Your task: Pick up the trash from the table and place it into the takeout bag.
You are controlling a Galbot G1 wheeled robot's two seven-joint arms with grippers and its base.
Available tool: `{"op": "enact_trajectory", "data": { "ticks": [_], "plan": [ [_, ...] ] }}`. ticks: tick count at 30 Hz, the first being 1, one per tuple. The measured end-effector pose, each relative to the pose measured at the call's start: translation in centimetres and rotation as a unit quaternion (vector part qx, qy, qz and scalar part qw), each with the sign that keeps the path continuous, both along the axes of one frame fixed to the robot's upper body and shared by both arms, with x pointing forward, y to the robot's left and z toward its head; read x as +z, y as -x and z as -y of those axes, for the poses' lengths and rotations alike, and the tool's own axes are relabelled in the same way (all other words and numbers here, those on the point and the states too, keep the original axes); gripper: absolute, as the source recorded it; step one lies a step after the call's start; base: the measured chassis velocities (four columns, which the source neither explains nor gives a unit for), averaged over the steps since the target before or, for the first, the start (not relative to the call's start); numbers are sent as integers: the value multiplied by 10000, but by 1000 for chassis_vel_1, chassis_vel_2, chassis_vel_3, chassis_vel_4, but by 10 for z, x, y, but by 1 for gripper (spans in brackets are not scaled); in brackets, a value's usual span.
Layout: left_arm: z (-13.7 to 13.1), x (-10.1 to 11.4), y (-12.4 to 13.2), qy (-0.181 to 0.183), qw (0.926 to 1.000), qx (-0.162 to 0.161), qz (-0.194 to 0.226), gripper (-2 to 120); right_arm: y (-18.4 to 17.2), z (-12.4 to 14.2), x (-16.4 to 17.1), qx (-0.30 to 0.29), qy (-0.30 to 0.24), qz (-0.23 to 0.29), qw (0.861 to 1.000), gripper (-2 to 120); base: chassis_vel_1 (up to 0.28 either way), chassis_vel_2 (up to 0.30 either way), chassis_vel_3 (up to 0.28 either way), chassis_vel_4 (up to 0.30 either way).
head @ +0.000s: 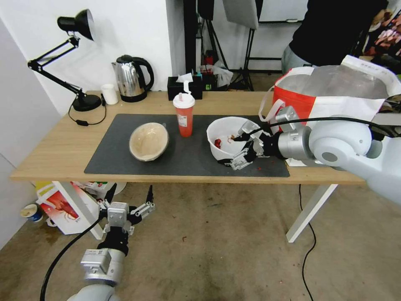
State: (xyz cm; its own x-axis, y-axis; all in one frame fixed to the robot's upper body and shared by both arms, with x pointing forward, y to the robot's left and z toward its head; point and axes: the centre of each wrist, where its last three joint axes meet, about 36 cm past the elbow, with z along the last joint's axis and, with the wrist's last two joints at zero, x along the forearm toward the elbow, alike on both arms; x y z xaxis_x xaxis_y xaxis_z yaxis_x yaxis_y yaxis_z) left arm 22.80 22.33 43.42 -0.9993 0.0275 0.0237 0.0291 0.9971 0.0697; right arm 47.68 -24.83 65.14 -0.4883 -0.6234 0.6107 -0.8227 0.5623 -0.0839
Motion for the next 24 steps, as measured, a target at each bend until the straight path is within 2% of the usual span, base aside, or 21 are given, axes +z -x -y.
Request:
{"op": "enact_trajectory", "data": {
  "ticks": [24],
  "plan": [
    [0,0,0,0,10000,0,0,100,-34,3,-15,-156,140,-75,9998,100,0,0,0,0]
  ]
}}
